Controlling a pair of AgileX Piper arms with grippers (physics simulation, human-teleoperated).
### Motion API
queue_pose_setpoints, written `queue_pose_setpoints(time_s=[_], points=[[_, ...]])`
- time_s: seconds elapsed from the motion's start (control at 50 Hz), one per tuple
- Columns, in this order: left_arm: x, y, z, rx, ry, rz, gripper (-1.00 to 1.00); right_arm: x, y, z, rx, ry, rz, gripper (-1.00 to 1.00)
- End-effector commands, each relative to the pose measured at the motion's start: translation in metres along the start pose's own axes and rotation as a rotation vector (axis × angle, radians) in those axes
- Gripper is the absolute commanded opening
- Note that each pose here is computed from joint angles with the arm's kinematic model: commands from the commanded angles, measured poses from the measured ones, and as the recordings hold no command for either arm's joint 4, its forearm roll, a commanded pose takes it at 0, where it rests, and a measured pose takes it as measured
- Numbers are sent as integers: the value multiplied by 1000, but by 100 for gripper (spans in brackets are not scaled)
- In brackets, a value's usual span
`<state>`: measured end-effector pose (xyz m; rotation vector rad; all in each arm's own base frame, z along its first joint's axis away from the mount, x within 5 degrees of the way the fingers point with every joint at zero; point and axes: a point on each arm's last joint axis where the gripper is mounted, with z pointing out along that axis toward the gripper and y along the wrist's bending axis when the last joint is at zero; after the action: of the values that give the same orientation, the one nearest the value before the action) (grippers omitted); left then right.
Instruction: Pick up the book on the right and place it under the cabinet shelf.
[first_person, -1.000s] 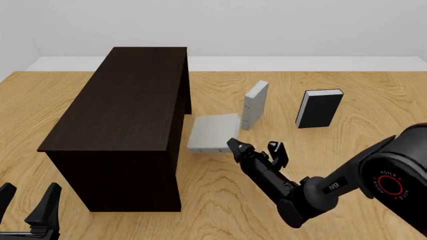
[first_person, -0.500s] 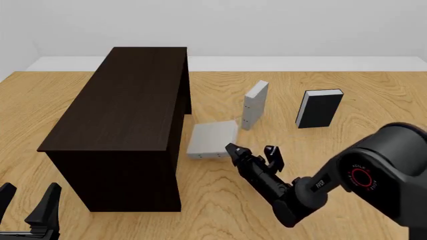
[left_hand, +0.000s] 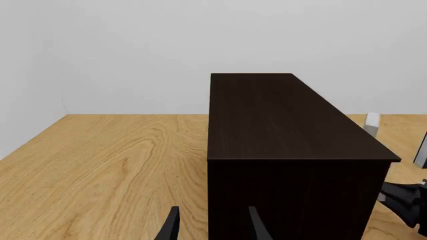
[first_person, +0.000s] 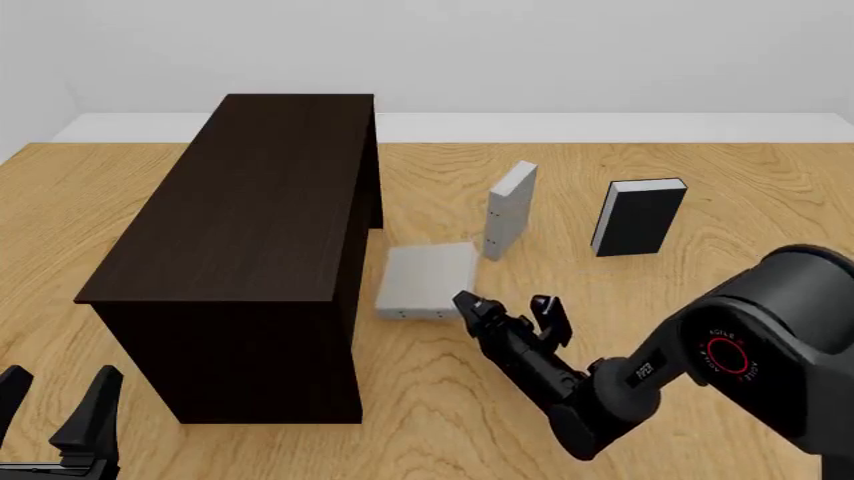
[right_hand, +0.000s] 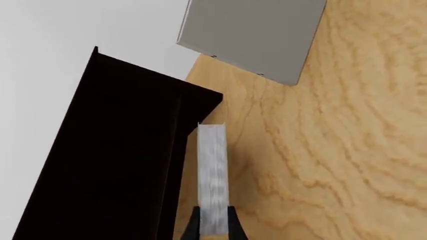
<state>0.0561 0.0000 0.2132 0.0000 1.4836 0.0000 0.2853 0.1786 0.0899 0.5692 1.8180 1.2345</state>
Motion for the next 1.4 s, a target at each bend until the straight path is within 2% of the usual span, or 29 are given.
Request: queue_pose_setpoints(time_s=[0.02, 0.22, 0.24, 0.42, 0.66, 0.82, 0.88, 0.92, 0.94, 0.96, 1.0, 1.02, 1.04, 1.06, 1.12, 1.14, 1.16, 1.18, 1.26, 1.32, 1.34, 1.36, 1.38, 1.4], points=[[0, 0, 0, 0, 0, 0, 100, -1, -4, -13, 32, 7, -20, -100], [0, 0, 0, 0, 0, 0, 100, -3, -1, -24, 37, 8, -48, -100], [0, 0, 0, 0, 0, 0, 100, -2, 1, -25, 35, 10, -54, 100], [0, 0, 0, 0, 0, 0, 100, -5, 5, -31, 29, 4, -76, 100], [0, 0, 0, 0, 0, 0, 100, -7, 6, -33, 29, -2, -78, 100], [0, 0, 0, 0, 0, 0, 100, -14, 9, -45, 36, -17, -128, 100], [0, 0, 0, 0, 0, 0, 100, -19, 8, -54, 52, -27, -181, 100], [0, 0, 0, 0, 0, 0, 100, -25, 0, -63, 93, -40, -282, 100], [0, 0, 0, 0, 0, 0, 100, -24, 2, -63, 86, -37, -275, 100], [0, 0, 0, 0, 0, 0, 100, -28, -1, -67, 105, -44, -316, 100], [0, 0, 0, 0, 0, 0, 100, -28, 0, -68, 102, -46, -321, 100], [0, 0, 0, 0, 0, 0, 100, -33, -3, -73, 123, -56, -366, 100], [0, 0, 0, 0, 0, 0, 100, -33, -3, -73, 125, -56, -366, 100], [0, 0, 0, 0, 0, 0, 100, -37, -5, -78, 142, -64, -405, 100], [0, 0, 0, 0, 0, 0, 100, -45, 3, -83, 155, -74, -446, 100], [0, 0, 0, 0, 0, 0, 100, -53, 11, -85, 169, -79, -506, 100], [0, 0, 0, 0, 0, 0, 100, -54, 13, -85, 170, -80, -513, 100], [0, 0, 0, 0, 0, 0, 100, -60, 20, -87, 182, -83, -558, 100], [0, 0, 0, 0, 0, 0, 100, -67, 30, -90, 190, -87, -605, 100], [0, 0, 0, 0, 0, 0, 100, -77, 38, -92, 215, -90, -689, 100], [0, 0, 0, 0, 0, 0, 100, -77, 39, -92, 215, -89, -687, 100], [0, 0, 0, 0, 0, 0, 100, -83, 42, -92, 235, -85, -733, 100], [0, 0, 0, 0, 0, 0, 100, -84, 47, -93, 228, -89, -750, 100], [0, 0, 0, 0, 0, 0, 100, -83, 47, -92, 225, -83, -739, 100]])
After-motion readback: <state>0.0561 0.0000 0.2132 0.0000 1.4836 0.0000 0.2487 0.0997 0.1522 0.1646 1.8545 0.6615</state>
